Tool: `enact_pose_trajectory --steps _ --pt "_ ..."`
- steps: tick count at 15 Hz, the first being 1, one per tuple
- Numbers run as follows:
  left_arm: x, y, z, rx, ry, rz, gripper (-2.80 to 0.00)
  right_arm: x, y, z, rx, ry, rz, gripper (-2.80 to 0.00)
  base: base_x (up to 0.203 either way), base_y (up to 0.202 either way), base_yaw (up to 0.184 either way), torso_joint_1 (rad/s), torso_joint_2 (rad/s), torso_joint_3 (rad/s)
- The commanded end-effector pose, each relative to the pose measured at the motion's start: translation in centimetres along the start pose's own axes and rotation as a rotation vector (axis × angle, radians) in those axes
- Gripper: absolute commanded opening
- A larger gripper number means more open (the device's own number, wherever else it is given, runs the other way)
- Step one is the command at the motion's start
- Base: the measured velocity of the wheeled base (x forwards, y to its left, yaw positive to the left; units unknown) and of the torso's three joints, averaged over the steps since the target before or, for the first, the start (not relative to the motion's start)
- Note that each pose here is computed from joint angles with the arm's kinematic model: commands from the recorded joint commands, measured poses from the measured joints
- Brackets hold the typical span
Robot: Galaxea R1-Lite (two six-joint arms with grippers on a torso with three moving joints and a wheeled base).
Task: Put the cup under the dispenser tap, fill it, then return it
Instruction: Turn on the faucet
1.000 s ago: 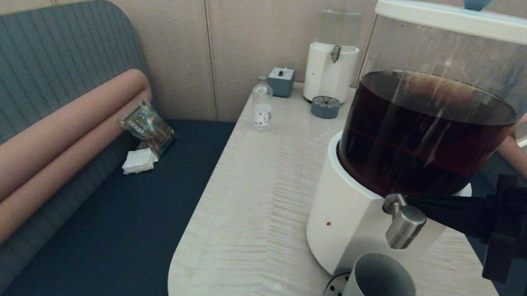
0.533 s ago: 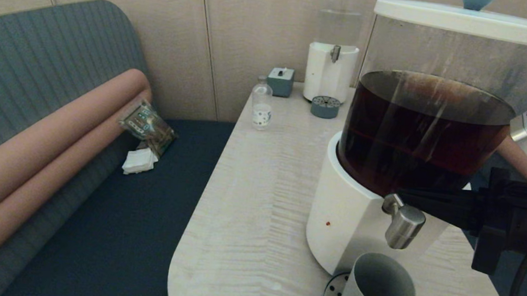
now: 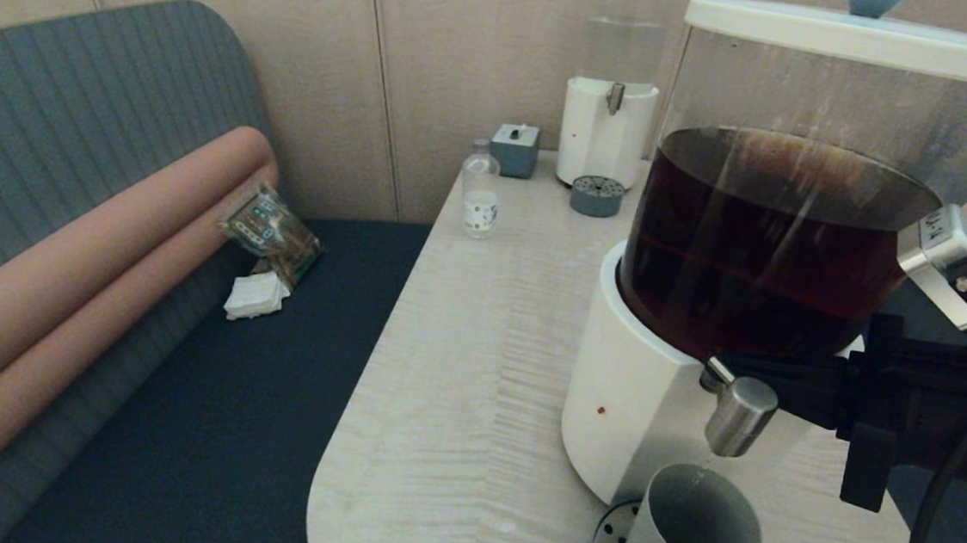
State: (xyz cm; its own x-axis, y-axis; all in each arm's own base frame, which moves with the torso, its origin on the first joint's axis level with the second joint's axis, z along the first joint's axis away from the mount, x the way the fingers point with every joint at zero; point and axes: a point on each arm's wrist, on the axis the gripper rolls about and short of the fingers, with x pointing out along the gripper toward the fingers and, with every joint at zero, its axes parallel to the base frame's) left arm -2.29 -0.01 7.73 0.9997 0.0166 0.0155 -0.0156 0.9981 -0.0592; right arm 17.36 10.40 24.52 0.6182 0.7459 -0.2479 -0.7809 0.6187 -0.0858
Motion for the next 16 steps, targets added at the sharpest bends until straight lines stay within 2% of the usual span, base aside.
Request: enact_pose_trajectory --steps 1,16 --pt "0.02 0.0 -0.03 -0.002 0.003 0.002 -2.8 0.29 0.05 -0.01 -0.003 -0.001 0.012 -2.8 0.0 0.0 0.0 0.0 0.0 0.0" --pt "0.02 0.0 -0.01 -0.001 0.001 0.002 -2.8 0.41 0.81 0.31 -0.019 -0.024 0.041 -2.8 0.0 0.0 0.0 0.0 0.0 0.0"
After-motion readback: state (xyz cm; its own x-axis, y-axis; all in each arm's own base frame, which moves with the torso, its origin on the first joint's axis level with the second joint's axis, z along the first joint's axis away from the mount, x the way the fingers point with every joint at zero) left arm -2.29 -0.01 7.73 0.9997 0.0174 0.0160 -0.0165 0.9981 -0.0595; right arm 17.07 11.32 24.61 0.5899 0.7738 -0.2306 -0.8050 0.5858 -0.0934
